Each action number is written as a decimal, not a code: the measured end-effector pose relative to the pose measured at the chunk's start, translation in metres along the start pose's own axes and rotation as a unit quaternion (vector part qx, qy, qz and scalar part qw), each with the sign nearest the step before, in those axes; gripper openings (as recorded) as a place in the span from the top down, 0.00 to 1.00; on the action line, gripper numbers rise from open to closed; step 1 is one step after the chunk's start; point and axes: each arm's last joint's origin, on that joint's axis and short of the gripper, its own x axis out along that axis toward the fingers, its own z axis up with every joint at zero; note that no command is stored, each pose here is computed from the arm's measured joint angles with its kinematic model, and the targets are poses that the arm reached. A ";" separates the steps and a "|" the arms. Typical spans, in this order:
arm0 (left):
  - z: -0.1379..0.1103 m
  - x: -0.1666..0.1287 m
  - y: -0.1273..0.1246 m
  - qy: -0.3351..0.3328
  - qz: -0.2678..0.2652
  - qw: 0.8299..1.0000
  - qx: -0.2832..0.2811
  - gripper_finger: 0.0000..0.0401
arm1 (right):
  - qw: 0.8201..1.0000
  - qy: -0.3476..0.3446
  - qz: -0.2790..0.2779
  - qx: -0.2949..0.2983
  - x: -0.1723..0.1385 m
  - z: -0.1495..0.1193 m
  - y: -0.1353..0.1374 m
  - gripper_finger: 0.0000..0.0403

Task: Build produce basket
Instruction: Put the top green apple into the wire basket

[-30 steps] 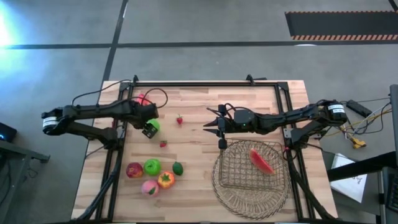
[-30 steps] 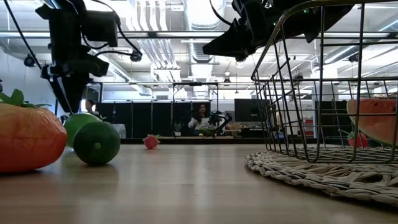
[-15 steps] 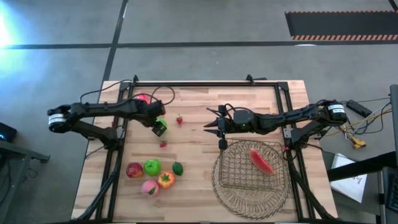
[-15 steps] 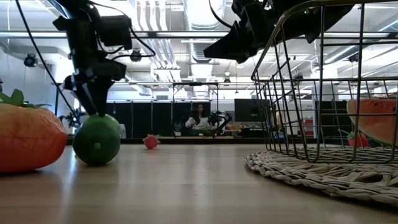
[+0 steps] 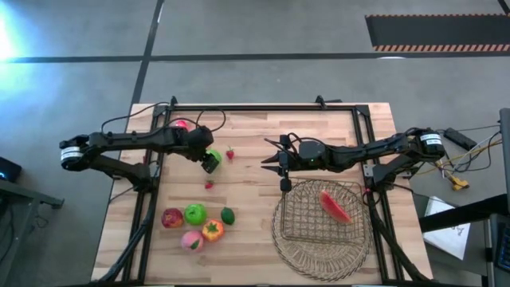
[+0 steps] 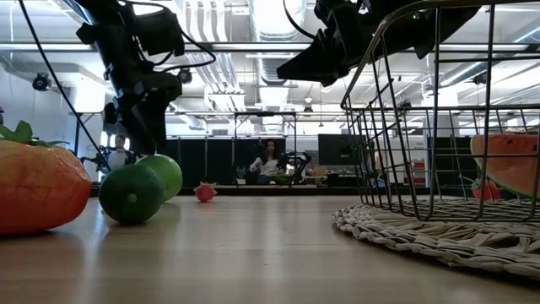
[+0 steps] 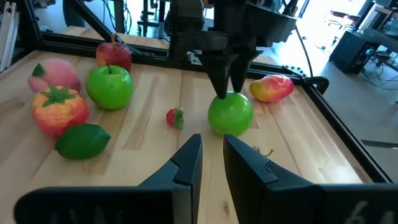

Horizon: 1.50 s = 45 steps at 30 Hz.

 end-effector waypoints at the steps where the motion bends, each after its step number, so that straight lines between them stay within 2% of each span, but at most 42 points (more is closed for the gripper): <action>1: 0.000 0.000 -0.001 -0.002 -0.002 1.000 0.005 0.48 | 1.000 0.000 0.000 0.000 0.000 0.000 0.000 0.86; 11: 0.003 0.006 -0.005 -0.013 -0.010 1.000 0.010 0.48 | 1.000 0.003 0.000 0.001 0.000 -0.001 0.000 0.86; 16: 0.002 0.015 -0.011 0.002 -0.005 0.999 0.033 0.48 | 1.000 0.003 0.001 0.001 0.000 -0.002 0.000 0.86; 21: 0.005 0.003 -0.022 -0.024 -0.009 0.998 0.057 0.48 | 1.000 0.005 0.001 0.000 0.000 -0.002 0.000 0.86; 25: 0.005 -0.008 -0.018 -0.053 0.037 0.996 0.056 0.48 | 1.000 0.005 0.001 0.000 0.000 -0.002 0.000 0.86; 28: 0.000 -0.006 -0.008 -0.040 0.097 0.992 0.067 0.48 | 1.000 0.005 0.001 0.000 0.000 -0.002 0.000 0.86; 30: 0.001 -0.005 -0.001 -0.030 0.110 0.991 0.067 0.47 | 1.000 0.004 0.001 0.000 0.000 -0.002 0.000 0.86; 36: 0.010 -0.006 0.012 0.001 0.054 0.997 0.059 0.36 | 1.000 0.003 0.001 0.000 0.000 -0.002 0.000 0.86; 41: 0.011 -0.007 0.030 0.031 0.078 0.996 0.009 0.23 | 1.000 0.003 0.000 0.006 0.000 -0.002 0.000 0.86; 45: 0.008 -0.001 0.037 0.044 0.058 0.997 -0.020 0.16 | 1.000 0.003 0.001 0.009 0.000 -0.002 0.000 0.86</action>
